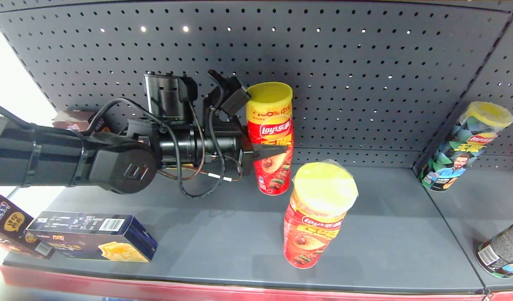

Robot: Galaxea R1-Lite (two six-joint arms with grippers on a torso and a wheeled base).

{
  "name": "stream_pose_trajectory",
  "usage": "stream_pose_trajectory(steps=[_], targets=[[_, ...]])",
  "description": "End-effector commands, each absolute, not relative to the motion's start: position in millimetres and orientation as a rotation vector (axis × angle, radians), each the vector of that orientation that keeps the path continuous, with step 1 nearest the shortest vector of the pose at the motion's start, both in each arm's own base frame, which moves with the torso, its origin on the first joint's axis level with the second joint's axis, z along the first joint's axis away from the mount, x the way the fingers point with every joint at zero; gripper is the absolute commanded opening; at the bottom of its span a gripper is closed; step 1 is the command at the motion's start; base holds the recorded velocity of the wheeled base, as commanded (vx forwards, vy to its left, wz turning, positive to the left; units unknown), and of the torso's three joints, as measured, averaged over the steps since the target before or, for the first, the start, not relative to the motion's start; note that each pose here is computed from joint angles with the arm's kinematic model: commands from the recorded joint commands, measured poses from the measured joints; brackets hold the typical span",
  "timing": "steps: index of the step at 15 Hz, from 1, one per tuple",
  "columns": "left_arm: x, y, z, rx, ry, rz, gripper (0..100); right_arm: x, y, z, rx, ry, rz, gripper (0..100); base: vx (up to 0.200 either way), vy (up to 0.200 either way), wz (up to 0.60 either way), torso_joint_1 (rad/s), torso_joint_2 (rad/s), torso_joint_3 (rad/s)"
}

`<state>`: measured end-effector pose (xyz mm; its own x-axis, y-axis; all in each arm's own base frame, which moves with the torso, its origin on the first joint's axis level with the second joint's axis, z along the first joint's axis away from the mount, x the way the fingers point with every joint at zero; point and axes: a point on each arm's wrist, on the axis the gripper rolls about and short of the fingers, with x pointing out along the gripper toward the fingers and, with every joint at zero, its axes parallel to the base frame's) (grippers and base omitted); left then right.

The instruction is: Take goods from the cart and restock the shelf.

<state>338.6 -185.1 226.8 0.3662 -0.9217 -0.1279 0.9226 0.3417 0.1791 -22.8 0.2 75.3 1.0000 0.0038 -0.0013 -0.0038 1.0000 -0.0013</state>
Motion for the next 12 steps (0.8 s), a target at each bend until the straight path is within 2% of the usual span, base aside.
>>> stream_pose_trajectory(steps=[1, 4, 12], targets=[[345, -195, 222, 0.238, 0.03, -1.217, 0, -23, 0, 75, -0.002, 0.002, 0.005, 100, 0.0, 0.0, 0.0, 0.0, 0.0, 0.0], [350, -203, 221, 0.262, 0.044, -1.233, 0, -23, 0, 75, -0.002, 0.002, 0.005, 100, 0.0, 0.0, 0.0, 0.0, 0.0, 0.0], [370, -218, 202, 0.301, 0.036, -1.243, 0, -23, 0, 75, -0.002, 0.002, 0.005, 100, 0.0, 0.0, 0.0, 0.0, 0.0, 0.0]])
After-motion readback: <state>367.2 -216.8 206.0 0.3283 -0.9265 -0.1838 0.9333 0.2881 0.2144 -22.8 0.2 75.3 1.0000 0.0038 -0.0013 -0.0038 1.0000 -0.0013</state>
